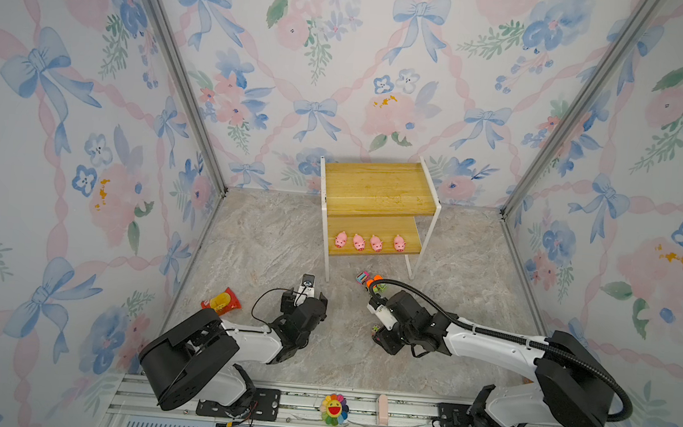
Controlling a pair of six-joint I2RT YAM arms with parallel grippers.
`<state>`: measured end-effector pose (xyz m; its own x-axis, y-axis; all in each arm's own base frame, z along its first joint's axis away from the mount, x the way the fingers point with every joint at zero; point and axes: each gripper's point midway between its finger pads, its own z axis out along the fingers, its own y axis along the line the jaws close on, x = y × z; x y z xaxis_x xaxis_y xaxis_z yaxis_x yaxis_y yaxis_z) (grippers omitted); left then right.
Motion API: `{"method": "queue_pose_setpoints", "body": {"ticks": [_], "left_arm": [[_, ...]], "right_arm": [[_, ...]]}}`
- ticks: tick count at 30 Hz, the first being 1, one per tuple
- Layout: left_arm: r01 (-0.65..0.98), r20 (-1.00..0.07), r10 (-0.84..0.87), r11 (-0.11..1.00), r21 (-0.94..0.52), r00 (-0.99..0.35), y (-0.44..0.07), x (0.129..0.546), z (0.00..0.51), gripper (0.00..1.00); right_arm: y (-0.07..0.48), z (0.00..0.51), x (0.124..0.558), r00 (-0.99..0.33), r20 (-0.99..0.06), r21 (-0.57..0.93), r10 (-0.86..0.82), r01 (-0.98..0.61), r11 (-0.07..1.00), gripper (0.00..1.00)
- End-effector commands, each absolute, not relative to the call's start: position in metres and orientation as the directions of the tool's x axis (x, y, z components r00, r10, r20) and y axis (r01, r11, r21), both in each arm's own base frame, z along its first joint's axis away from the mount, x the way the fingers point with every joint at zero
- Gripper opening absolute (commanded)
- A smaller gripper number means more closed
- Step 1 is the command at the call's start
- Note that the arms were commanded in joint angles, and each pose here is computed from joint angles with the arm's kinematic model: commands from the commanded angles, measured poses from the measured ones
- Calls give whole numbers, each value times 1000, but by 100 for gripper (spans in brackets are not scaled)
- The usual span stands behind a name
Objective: Place and organize the plastic toys onto the shelf
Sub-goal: 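Close the right gripper on the green and pink truck and lift it, then carry the held truck up over the top shelf with the right gripper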
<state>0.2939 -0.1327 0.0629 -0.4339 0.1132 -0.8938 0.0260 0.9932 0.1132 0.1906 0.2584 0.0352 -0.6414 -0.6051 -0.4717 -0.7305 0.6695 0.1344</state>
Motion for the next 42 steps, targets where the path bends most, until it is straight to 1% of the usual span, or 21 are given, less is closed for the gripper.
{"method": "queue_pose_setpoints", "body": {"ticks": [1,5,13,19,24,29,32,38,42], "left_arm": [[15,-903,91,995,94,-420,-129,293,67,87],[8,-904,87,996,92,-418,-127,293,67,87],[-1,-907,81,996,89,-413,-122,291,69,87],[2,-905,86,996,94,-416,-121,291,68,87],[31,-898,112,994,109,-426,-126,292,64,87],[110,-891,165,985,131,-423,-139,293,63,88],[144,-891,181,981,132,-417,-144,293,64,88],[309,-900,222,945,105,-374,-172,289,69,88],[370,-900,246,923,104,-359,-185,289,72,88]], "right_arm": [[260,27,186,-646,-451,140,-615,-732,667,44],[264,26,190,-655,-459,147,-600,-722,676,38],[269,32,198,-681,-477,175,-556,-693,699,23],[268,61,205,-689,-496,184,-528,-678,712,21],[258,91,214,-709,-523,200,-473,-642,740,21],[245,132,221,-704,-565,208,-429,-625,752,21],[239,167,225,-686,-602,202,-409,-626,753,22],[228,259,243,-617,-694,136,-372,-619,773,22],[220,327,273,-581,-758,117,-296,-568,815,23]]}}
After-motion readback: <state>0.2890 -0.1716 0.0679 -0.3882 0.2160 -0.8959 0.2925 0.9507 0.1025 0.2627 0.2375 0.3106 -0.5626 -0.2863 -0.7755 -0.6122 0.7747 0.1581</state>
